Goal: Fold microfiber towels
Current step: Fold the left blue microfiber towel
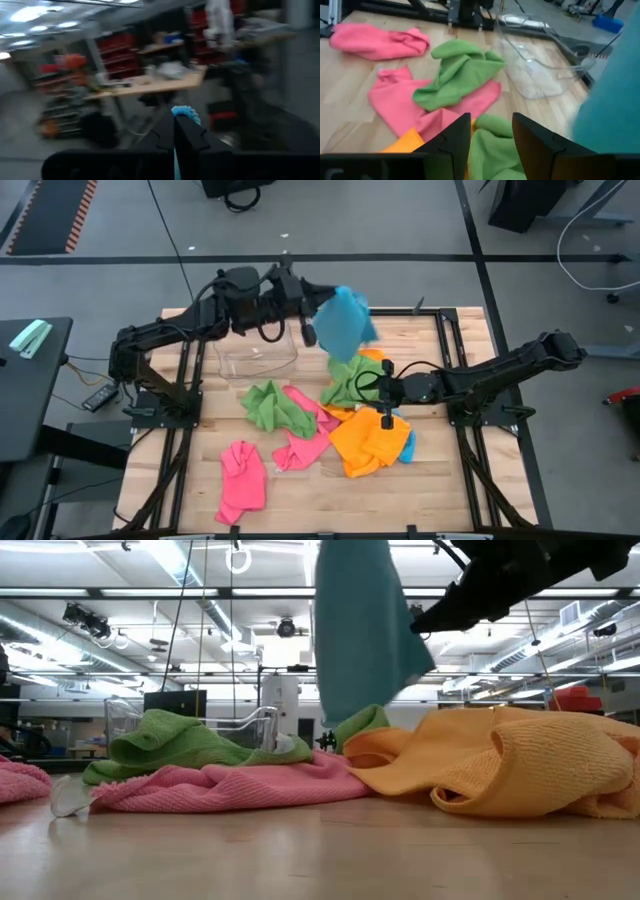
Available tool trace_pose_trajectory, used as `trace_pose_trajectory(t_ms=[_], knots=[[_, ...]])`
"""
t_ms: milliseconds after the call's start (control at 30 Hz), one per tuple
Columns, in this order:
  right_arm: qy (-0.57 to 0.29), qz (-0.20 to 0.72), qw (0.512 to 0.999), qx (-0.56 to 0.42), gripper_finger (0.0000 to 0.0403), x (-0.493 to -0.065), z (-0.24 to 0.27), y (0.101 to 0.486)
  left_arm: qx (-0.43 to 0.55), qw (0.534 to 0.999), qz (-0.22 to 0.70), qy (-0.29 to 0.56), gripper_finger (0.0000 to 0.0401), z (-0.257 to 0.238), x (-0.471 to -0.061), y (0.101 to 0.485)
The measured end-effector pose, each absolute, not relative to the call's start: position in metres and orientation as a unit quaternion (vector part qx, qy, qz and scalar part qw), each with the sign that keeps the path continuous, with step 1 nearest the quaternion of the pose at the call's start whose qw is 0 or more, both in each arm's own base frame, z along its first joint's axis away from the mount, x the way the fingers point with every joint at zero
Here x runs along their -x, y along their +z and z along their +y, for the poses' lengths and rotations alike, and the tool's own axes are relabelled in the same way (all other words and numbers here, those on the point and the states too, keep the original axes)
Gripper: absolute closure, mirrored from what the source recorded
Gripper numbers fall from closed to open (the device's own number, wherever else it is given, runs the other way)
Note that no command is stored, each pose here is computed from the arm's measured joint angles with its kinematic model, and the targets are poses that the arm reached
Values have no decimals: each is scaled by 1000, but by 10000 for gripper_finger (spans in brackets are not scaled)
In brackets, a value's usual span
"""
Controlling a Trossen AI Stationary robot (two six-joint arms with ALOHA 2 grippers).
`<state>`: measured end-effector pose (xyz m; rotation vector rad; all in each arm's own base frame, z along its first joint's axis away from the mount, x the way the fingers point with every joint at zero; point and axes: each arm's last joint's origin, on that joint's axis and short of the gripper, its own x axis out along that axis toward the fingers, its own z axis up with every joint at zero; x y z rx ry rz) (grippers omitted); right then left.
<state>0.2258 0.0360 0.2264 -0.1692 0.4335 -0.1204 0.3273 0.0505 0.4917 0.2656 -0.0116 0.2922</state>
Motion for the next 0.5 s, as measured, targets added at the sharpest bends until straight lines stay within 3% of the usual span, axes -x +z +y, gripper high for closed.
trace_pose_trajectory(t_ms=[200,500], knots=[[-64,251,963,72,249,-220,35,222,-158,981,109,0,380,27,-328,466],[-65,253,963,68,249,-218,34,222,-141,938,307,-76,393,-3,-314,428]])
